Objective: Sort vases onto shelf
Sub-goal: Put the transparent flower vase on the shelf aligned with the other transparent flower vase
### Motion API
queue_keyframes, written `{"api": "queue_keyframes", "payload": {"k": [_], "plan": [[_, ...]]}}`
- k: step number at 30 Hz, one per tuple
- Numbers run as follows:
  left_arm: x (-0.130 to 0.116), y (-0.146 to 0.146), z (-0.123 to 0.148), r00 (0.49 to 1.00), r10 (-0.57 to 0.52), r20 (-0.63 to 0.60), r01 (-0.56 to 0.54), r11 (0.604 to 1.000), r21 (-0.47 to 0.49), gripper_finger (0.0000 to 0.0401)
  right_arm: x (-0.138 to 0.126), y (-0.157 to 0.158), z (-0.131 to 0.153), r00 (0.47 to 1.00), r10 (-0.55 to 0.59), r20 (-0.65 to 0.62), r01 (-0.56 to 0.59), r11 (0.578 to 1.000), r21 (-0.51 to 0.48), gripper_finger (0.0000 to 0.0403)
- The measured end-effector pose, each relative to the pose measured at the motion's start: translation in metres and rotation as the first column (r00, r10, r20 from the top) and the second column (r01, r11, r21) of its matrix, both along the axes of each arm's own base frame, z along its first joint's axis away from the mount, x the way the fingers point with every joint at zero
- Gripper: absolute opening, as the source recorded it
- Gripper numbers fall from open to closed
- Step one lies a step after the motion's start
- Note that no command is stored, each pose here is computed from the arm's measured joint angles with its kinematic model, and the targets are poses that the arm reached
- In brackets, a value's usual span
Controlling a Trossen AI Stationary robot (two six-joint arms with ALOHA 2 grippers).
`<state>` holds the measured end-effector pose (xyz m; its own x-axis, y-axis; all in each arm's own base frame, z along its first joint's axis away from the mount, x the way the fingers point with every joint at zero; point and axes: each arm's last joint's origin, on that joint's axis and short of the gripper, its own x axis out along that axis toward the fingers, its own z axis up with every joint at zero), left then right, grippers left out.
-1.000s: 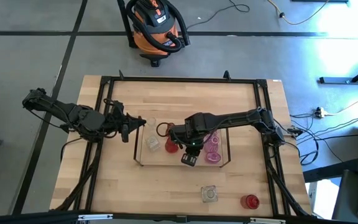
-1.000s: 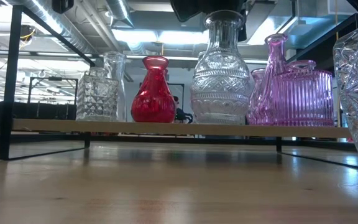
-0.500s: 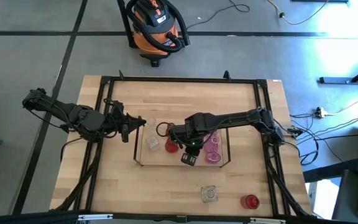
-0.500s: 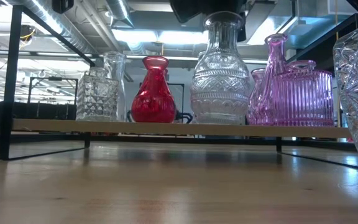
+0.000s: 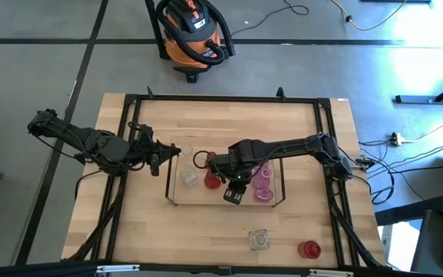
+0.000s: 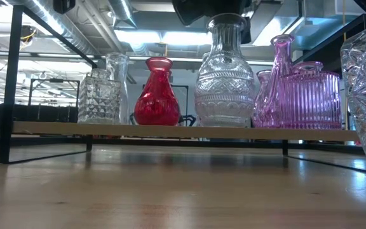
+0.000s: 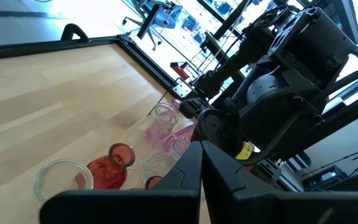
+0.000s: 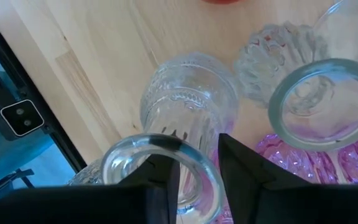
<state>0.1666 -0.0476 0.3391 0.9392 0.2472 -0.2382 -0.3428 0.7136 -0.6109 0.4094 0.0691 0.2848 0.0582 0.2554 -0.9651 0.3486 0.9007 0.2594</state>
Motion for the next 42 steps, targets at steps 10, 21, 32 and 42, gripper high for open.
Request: {"api": "queue_keyframes", "payload": {"k": [10,21,32,42], "plan": [[0.0,0.0,0.0,1.0,0.001,0.0,-0.001,1.0,0.0,0.0,0.0,0.001,0.0,1.0,-0.001,-0.009,0.002,1.0,0.025,0.0092],[0.0,0.0,0.0,1.0,-0.004,0.0,0.004,1.0,-0.003,0.0,-0.001,0.001,0.002,1.0,-0.023,-0.003,0.023,1.0,0.008,0.0092],[0.0,0.0,0.0,1.0,-0.006,0.001,0.006,1.0,-0.007,0.0,-0.001,-0.001,0.024,0.998,-0.029,0.063,0.03,0.999,-0.021,0.0092],[0.0,0.0,0.0,1.0,-0.013,0.002,0.013,1.0,-0.009,0.0,-0.006,-0.001,0.026,0.999,-0.04,0.024,0.04,0.999,-0.01,0.0092]]}}
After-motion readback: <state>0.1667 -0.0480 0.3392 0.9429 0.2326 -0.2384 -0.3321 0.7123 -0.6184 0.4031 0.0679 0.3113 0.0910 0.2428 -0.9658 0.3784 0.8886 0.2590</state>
